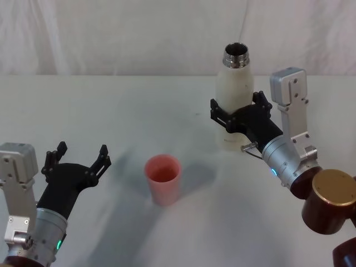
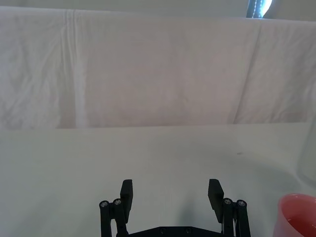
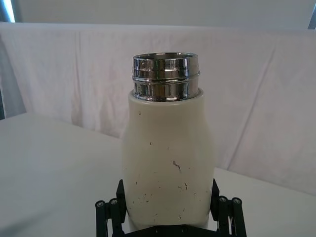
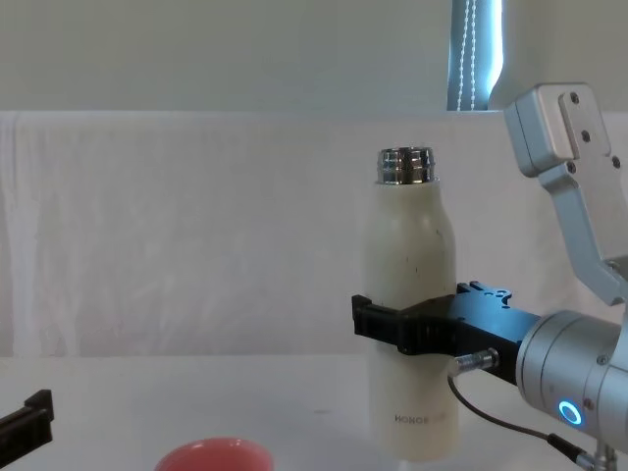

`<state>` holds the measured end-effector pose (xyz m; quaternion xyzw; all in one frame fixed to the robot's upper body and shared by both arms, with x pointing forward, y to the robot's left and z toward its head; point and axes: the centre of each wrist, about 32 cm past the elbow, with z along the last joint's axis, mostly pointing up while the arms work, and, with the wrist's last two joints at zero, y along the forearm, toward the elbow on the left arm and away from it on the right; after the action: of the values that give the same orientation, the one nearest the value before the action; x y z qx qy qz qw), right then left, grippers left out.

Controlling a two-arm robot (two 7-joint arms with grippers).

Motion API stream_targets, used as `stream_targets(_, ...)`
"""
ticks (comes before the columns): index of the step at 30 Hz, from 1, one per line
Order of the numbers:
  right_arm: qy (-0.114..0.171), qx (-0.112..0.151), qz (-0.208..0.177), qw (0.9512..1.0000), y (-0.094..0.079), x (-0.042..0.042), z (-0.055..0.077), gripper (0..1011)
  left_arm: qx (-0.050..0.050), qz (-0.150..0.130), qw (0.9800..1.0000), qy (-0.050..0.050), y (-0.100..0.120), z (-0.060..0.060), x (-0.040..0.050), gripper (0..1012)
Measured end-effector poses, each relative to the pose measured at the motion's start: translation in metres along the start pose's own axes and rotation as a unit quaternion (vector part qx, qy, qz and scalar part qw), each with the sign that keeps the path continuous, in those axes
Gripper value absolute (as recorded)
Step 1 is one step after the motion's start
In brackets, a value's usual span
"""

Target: Grasp the thermos with one hand and pour water into the cup lid.

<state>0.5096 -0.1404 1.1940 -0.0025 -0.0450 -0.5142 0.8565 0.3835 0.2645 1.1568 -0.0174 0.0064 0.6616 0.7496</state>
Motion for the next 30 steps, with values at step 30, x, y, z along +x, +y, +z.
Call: stream_targets(30,-0.107,-0.007,-0.023,0.9940,-0.048,-0.0011,-0.011,960,0.000,0.000,1.0000,0.000,0.000,0.000,0.0000,1001)
